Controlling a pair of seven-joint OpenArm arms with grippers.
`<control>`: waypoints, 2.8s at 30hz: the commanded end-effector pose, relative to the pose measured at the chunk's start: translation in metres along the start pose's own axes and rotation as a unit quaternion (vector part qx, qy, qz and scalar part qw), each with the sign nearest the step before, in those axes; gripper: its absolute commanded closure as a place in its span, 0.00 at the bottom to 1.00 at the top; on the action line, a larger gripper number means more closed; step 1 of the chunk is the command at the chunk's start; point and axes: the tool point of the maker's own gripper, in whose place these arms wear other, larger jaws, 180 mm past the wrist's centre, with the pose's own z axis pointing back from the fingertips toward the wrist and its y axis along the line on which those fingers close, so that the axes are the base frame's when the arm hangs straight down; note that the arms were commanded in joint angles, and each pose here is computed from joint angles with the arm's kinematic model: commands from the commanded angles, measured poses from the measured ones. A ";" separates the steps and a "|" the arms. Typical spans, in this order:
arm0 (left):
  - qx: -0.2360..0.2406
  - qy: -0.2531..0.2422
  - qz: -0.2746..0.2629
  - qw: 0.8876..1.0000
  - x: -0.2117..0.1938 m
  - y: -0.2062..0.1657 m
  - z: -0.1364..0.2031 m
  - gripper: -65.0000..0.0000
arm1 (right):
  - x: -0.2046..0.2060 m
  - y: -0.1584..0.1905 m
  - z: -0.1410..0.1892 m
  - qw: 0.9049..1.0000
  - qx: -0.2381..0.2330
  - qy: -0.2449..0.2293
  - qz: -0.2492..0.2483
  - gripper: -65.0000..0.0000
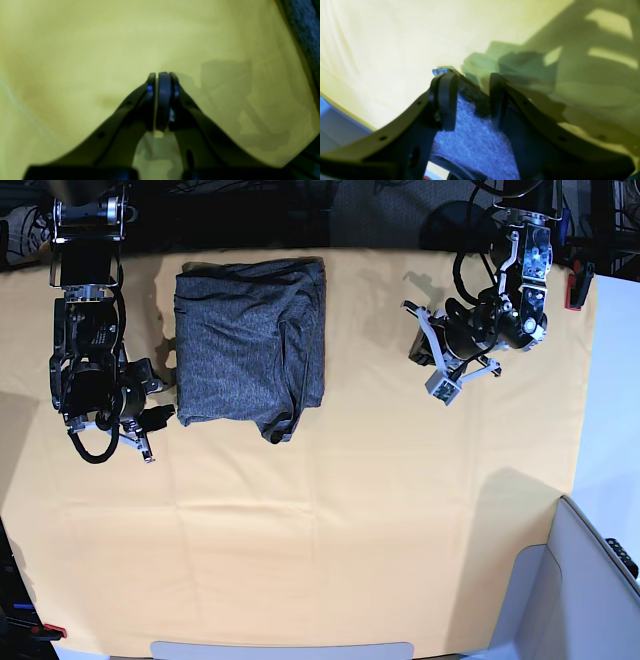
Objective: Fold the T-shirt properly
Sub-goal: 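Move the left gripper to the stack's side and grasp its edge, then grasp the stack with the right gripper and lift it between both grippers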
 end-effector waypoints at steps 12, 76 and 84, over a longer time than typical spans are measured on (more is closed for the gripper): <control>0.002 -0.010 -0.003 1.000 0.004 0.001 0.004 0.99 | -0.006 0.019 -0.030 0.996 0.019 0.059 0.064 0.68; -0.352 0.002 0.199 0.915 0.002 -0.156 0.019 0.60 | -0.044 0.027 -0.052 0.984 -0.010 0.134 0.121 0.97; -0.372 0.008 0.190 0.909 0.003 -0.168 0.020 0.60 | -0.045 0.025 -0.052 0.983 -0.015 0.136 0.124 0.97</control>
